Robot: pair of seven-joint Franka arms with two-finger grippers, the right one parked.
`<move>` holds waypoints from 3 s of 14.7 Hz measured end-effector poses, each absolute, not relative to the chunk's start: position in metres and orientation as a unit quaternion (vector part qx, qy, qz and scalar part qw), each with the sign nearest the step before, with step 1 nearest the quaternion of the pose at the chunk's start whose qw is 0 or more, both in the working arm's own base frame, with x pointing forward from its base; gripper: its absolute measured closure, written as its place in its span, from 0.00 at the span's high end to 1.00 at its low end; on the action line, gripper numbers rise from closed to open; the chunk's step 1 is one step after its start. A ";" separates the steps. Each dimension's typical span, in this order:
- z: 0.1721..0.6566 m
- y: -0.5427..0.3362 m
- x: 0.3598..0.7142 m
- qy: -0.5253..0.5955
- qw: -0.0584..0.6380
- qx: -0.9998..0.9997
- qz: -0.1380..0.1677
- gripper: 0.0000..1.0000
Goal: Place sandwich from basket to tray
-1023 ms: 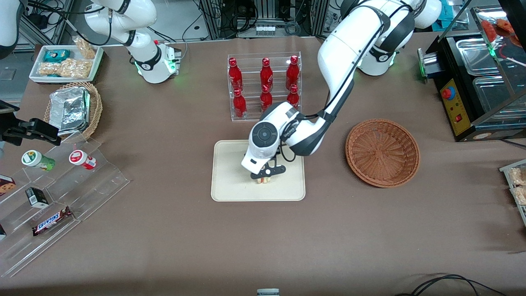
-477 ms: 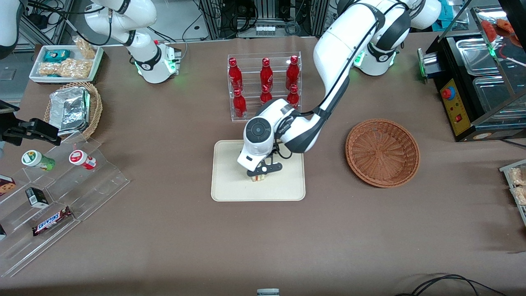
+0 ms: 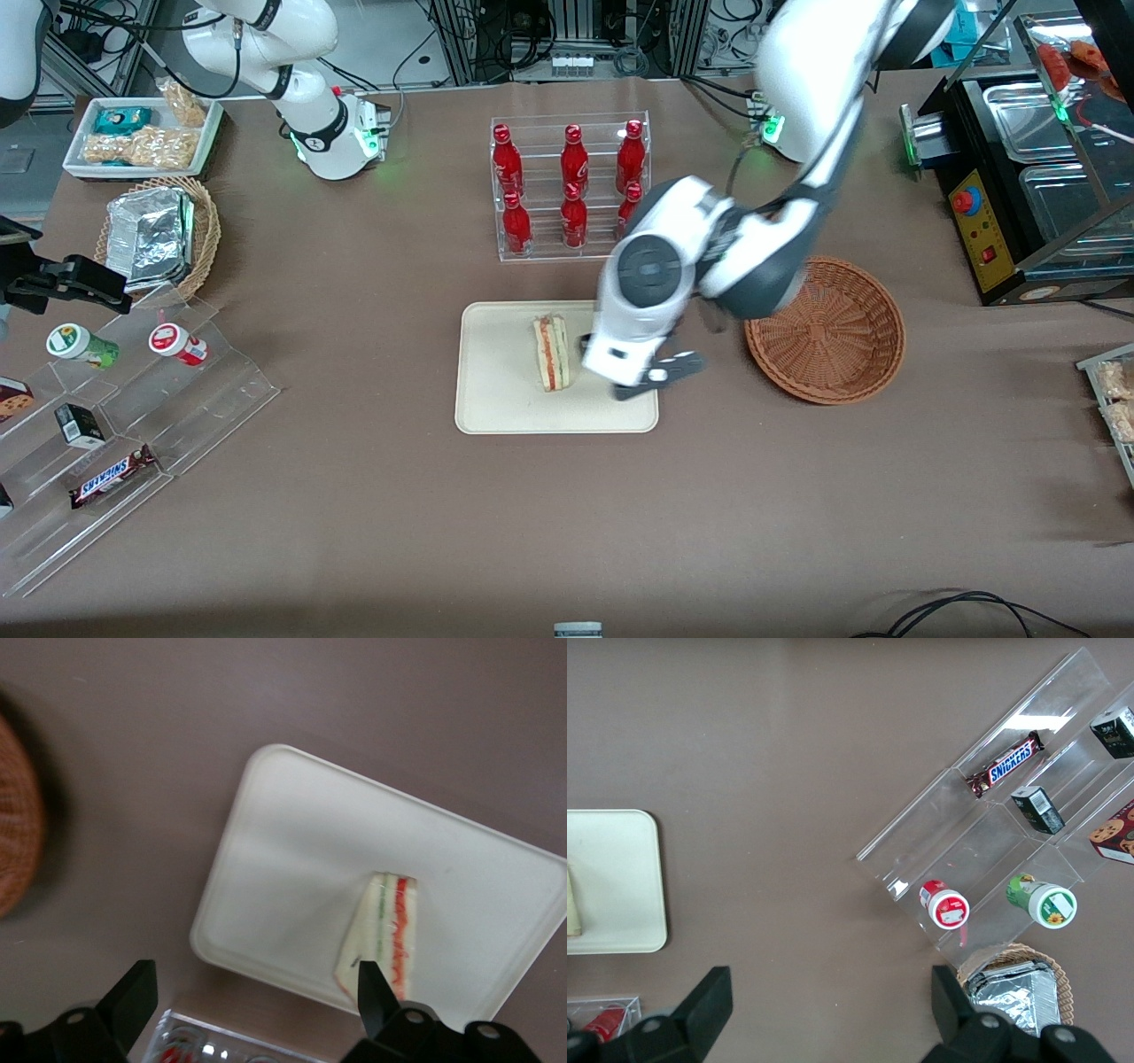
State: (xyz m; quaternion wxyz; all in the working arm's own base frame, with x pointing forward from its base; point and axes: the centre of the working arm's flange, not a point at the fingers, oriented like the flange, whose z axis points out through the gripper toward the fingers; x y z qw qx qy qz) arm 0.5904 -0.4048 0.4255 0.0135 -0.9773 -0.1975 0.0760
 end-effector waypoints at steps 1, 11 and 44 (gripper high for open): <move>0.446 -0.378 0.596 -0.209 0.020 -0.974 0.083 1.00; 0.583 -0.104 0.574 -0.194 0.039 -0.966 0.165 1.00; 0.659 -0.071 0.515 -0.064 0.025 -0.997 0.018 1.00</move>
